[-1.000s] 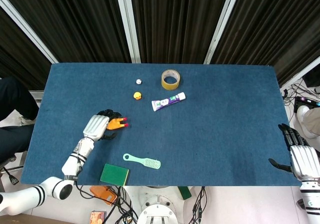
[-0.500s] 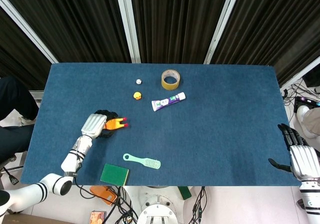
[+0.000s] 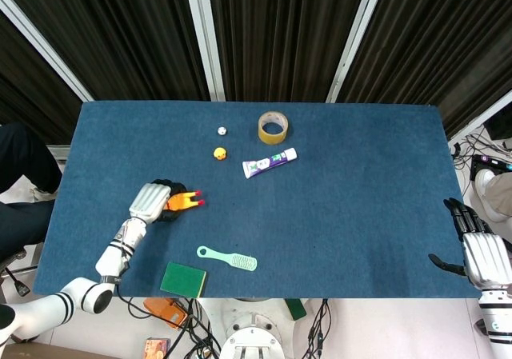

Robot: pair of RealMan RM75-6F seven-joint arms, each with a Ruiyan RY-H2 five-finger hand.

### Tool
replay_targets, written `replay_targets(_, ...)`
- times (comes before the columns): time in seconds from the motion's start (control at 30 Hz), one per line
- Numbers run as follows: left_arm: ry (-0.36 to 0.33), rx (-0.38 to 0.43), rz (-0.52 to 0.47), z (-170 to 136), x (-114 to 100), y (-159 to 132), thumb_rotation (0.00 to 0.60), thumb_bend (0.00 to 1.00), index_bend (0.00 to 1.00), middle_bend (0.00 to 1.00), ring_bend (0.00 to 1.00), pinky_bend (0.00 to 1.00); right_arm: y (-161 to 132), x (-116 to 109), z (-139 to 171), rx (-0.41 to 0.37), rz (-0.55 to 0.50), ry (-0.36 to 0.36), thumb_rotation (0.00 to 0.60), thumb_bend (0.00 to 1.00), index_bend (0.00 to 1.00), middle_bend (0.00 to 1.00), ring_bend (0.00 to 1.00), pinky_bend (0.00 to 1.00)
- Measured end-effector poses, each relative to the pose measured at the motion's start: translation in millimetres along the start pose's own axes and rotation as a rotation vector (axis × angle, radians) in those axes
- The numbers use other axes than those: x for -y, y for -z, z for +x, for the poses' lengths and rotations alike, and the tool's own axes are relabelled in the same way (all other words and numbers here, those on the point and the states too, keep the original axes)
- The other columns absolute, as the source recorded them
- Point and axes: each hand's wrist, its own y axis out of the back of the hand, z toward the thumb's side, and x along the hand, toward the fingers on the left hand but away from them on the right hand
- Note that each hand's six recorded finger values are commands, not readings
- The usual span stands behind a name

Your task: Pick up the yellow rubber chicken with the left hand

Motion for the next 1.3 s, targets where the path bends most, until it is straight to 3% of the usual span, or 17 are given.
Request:
replay_targets(0.13,-0.026,0.011,-0.006,0,-7,-2,0.6,0.37,0.49,0.54,0.42,0.43,0,0,0,-0.001,0.0,0.002,0.6,0.21,0.12,0.13,0.17,0.29)
replay_targets(0.5,-0.068,0.035,0.033,-5,-33,-4,0.6,0.39,0.51,0.56,0.44,0.45,-1,0,0,-0.003,0.001,0.0,0.6,0.21,0.12,0.13,0.17,0.29)
replay_targets(0.87,-0.158,0.1,0.136,-15,-97,-28,0.6,0.42,0.52,0.57,0.47,0.49,-1,0,1,-0.003,-0.002,0.001,0.6,0.21,0.12,0.13,0.17,0.29)
replay_targets(1.03,-0.203,0.144,0.209,-21,-126,-50,0.6,0.55,0.6,0.64,0.55,0.61,-1,0,1,-0.003,-0.003,-0.001,0.6,0.21,0.12,0.13,0.17,0.29)
replay_targets(1.3,-0.239,0.174,0.269,-27,-150,-70,0.6,0.57,0.65,0.68,0.59,0.65,-1,0,1,-0.005,-0.003,-0.001,0.6,0.21,0.12,0.13,0.17,0.29)
